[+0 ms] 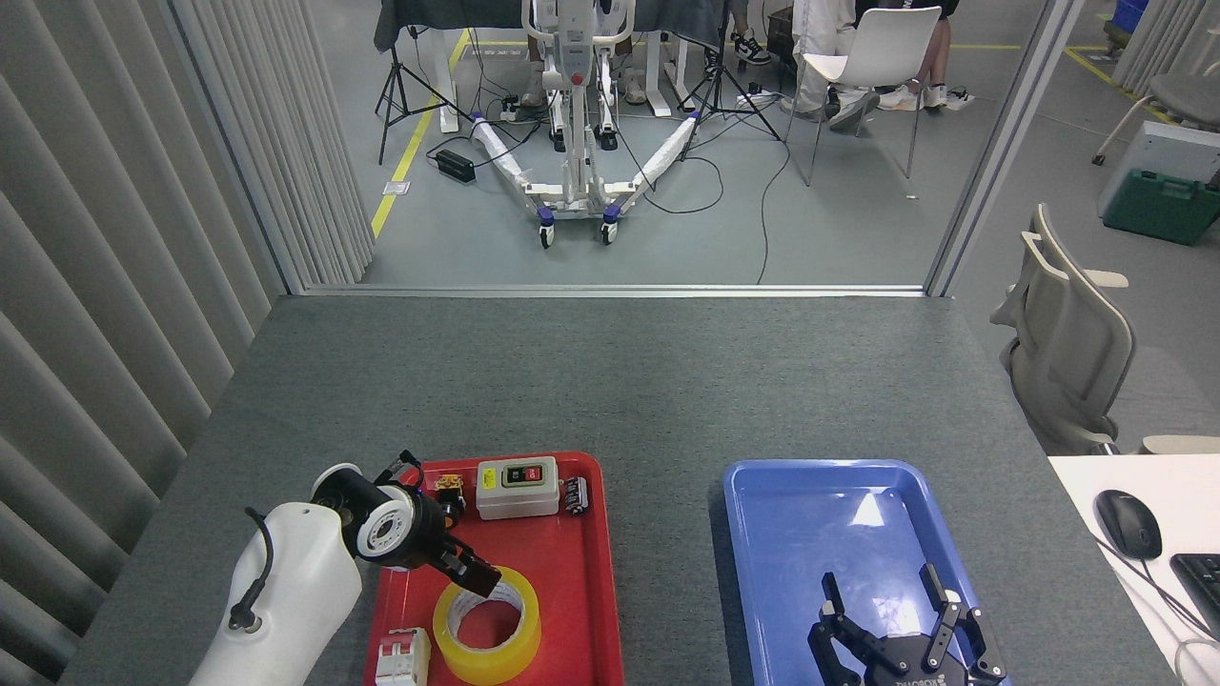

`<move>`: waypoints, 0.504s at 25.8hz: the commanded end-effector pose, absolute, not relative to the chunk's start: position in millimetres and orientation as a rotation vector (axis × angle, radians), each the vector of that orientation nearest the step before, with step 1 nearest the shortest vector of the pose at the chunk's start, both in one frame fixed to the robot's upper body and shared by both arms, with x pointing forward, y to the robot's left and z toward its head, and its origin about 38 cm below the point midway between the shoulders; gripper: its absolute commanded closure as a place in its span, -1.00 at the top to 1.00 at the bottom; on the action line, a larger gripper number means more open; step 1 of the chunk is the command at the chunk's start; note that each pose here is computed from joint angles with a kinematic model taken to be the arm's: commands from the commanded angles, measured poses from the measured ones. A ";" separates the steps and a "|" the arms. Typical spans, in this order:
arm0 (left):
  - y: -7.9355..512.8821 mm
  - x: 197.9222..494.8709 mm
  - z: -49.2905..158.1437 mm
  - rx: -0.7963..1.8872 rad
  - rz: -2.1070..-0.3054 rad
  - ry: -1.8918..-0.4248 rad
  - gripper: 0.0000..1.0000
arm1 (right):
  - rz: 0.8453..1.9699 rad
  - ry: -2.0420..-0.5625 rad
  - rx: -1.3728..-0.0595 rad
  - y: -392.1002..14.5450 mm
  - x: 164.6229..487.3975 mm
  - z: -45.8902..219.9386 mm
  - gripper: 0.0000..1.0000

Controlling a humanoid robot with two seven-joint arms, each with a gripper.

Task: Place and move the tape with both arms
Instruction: 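Grasp the yellow tape roll with the left gripper and lift it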

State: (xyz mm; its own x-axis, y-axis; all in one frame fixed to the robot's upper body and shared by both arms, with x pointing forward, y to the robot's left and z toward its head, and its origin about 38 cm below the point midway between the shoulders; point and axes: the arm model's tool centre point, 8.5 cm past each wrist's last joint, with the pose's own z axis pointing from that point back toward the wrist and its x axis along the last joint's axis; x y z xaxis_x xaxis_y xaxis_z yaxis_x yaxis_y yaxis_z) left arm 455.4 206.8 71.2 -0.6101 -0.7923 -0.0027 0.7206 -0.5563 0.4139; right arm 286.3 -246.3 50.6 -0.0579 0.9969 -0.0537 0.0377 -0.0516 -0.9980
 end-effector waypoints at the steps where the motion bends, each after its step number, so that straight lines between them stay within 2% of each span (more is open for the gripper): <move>1: 205.3 454.8 68.6 0.225 -2.184 -0.467 1.00 | 1.273 -1.255 -1.245 -245.3 286.4 50.4 1.00; 5: 204.8 446.3 55.9 0.194 -2.182 -0.454 1.00 | 1.271 -1.255 -1.245 -245.0 286.5 50.8 1.00; 10: 207.3 443.8 49.3 0.184 -2.181 -0.418 0.97 | 1.262 -1.263 -1.247 -243.6 288.1 52.7 1.00; 13: 207.7 441.8 46.1 0.168 -2.187 -0.386 0.56 | 1.267 -1.259 -1.247 -244.8 287.1 51.9 1.00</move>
State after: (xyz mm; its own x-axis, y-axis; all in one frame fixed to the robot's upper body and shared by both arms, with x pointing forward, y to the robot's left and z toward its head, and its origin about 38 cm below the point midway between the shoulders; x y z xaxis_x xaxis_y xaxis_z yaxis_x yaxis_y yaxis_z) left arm 443.2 207.0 48.8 -0.6016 -0.7985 0.0195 0.7507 -0.5569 0.3553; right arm 287.6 -244.1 52.6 -0.0553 0.9974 -0.0467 0.0489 -0.0440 -0.9978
